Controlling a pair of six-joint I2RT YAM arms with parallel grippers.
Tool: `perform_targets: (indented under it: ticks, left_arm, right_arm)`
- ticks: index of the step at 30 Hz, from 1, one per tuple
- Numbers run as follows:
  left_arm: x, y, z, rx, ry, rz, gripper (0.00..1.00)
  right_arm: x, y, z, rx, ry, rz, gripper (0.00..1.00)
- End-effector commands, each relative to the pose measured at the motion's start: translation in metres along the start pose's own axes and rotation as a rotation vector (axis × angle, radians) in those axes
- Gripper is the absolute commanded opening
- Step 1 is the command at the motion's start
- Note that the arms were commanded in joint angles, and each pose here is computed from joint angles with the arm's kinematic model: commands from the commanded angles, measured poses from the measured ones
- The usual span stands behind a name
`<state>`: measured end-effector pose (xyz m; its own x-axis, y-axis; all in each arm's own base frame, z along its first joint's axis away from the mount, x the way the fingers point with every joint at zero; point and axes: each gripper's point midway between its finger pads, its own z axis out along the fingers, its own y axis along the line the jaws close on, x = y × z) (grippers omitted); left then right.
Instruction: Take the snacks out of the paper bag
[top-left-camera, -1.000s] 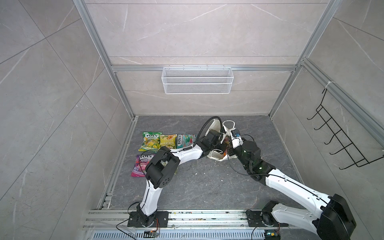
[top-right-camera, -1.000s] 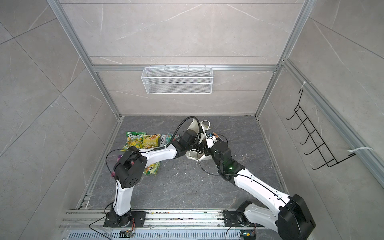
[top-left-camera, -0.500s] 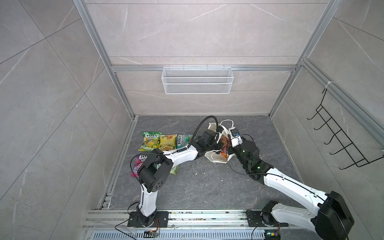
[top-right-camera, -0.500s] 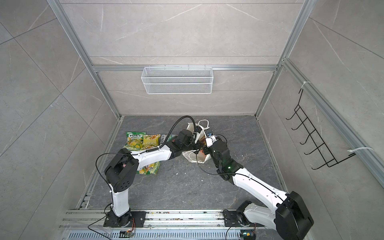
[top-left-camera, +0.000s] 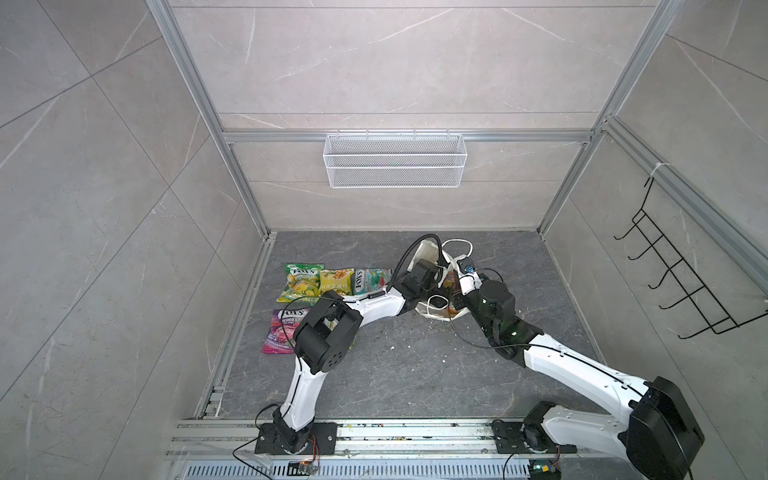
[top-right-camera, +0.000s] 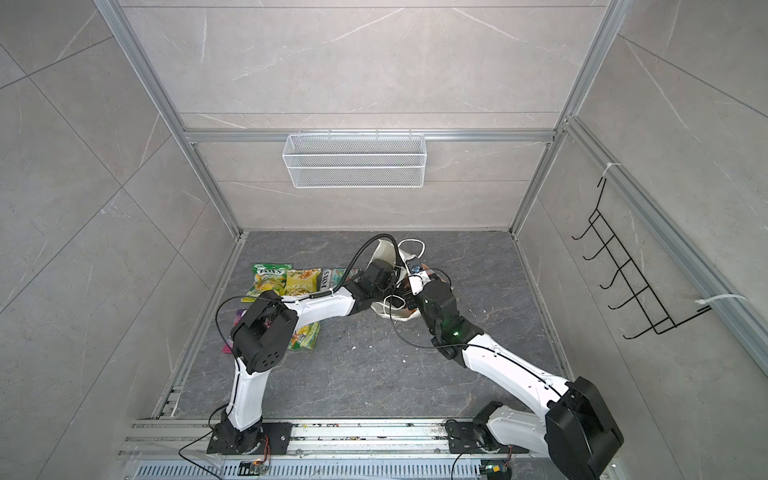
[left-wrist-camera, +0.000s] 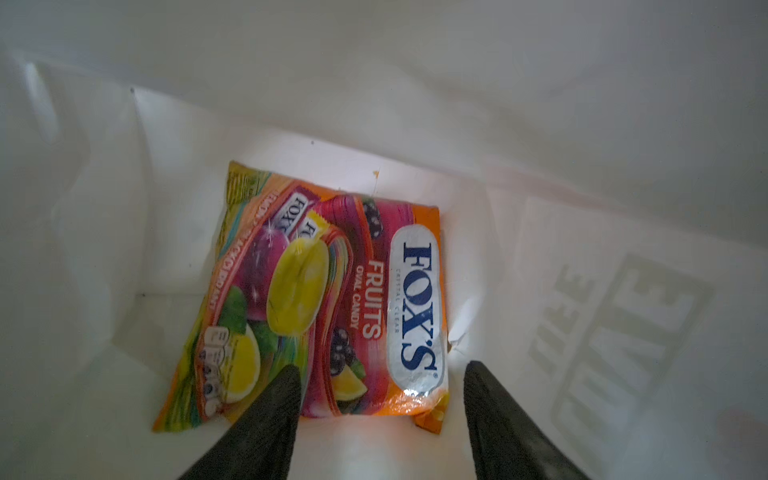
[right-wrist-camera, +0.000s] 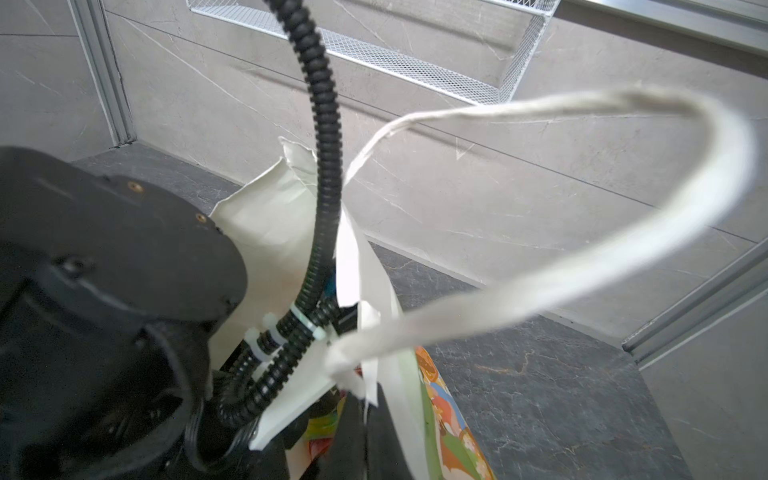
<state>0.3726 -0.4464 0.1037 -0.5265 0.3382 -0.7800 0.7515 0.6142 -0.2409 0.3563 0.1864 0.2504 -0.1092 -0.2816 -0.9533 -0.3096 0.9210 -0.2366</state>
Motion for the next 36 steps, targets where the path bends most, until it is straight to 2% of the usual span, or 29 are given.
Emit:
perform_targets:
  ticks: [1,4,6,11,15,19,23,29,36]
  left_arm:
    - [-0.005,-0.005,0.005,0.029,-0.035,0.025,0.66]
    - [0.002,-0.002,0.016,0.030,0.007,0.016,0.76]
    - [0.008,-0.001,0.025,0.032,0.033,0.001,0.90]
    - [0.023,0.008,0.041,-0.002,0.116,-0.054,0.98]
    - [0.030,0.016,0.043,-0.047,0.156,-0.102,0.98]
    - [0.034,0.010,0.053,-0.011,0.189,-0.120,0.99]
    - [0.053,0.009,0.071,0.023,0.234,-0.154,0.99]
    - [0.057,-0.008,0.083,0.126,0.250,-0.177,0.96]
    - [0.042,-0.037,0.087,0.323,0.181,-0.199,0.82]
  right_arm:
    - [-0.010,-0.005,0.000,0.008,-0.013,0.045,0.00]
    - [-0.018,-0.002,-0.001,-0.030,-0.033,0.070,0.00]
    - [-0.023,0.003,0.000,-0.061,-0.038,0.075,0.00]
    - [-0.032,0.007,-0.001,-0.092,-0.054,0.078,0.00]
    - [-0.033,0.006,-0.001,-0.091,-0.056,0.072,0.00]
    - [-0.030,0.007,-0.001,-0.091,-0.056,0.070,0.00]
    - [-0.024,0.009,0.002,-0.095,-0.051,0.073,0.00]
    - [-0.021,0.017,0.007,-0.121,-0.065,0.088,0.00]
    - [-0.014,0.022,0.012,-0.131,-0.093,0.105,0.00]
